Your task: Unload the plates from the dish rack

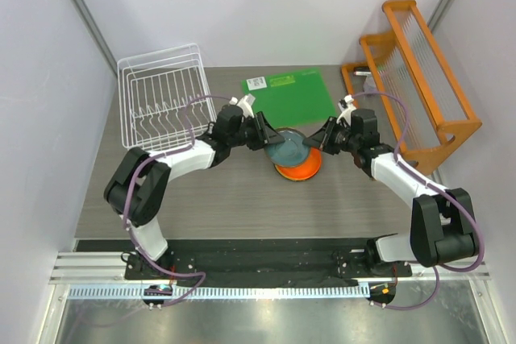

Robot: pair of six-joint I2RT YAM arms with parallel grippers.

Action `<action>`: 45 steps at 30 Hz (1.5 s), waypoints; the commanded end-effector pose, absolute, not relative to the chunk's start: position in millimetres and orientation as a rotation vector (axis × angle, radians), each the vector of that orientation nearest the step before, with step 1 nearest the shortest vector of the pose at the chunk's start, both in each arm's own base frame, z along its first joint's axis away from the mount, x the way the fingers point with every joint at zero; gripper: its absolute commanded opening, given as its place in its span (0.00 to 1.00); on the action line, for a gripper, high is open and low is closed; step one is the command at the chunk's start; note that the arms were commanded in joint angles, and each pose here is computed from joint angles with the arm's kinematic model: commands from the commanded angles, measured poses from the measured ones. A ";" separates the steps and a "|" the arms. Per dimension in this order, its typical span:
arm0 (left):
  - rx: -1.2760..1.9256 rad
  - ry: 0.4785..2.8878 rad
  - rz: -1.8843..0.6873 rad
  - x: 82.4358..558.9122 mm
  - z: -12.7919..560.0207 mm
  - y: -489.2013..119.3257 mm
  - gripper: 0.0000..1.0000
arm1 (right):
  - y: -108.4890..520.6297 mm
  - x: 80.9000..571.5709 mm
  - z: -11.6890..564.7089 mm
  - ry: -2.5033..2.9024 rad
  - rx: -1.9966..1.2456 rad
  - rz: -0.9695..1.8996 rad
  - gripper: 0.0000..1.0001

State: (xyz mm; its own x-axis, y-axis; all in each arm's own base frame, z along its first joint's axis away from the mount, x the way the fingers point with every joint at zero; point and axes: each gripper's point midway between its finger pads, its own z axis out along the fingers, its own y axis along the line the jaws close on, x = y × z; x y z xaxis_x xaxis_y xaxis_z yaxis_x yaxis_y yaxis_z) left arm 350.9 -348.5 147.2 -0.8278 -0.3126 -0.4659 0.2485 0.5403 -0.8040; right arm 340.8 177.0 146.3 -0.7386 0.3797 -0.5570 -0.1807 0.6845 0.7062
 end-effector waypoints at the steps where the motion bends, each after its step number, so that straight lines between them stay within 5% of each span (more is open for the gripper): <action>1: 0.024 2.125 -1.331 359.4 164.7 -363.5 0.40 | 173.8 342.7 164.6 2.123 0.126 1.005 0.01; 10: -0.006 2.166 -1.236 365.8 148.2 -355.1 0.76 | 161.6 348.5 160.9 2.130 0.152 0.954 0.01; 22: 0.013 2.092 -0.538 378.0 179.3 -251.6 0.81 | 143.4 359.0 129.5 2.201 0.179 0.834 0.01; 40: -0.150 1.864 -0.206 332.3 248.2 -140.5 0.94 | 136.9 380.7 90.9 2.275 0.174 0.743 0.02; 45: -0.178 1.870 -0.151 330.9 243.0 -130.2 1.00 | 140.4 377.9 87.4 2.291 0.159 0.764 0.34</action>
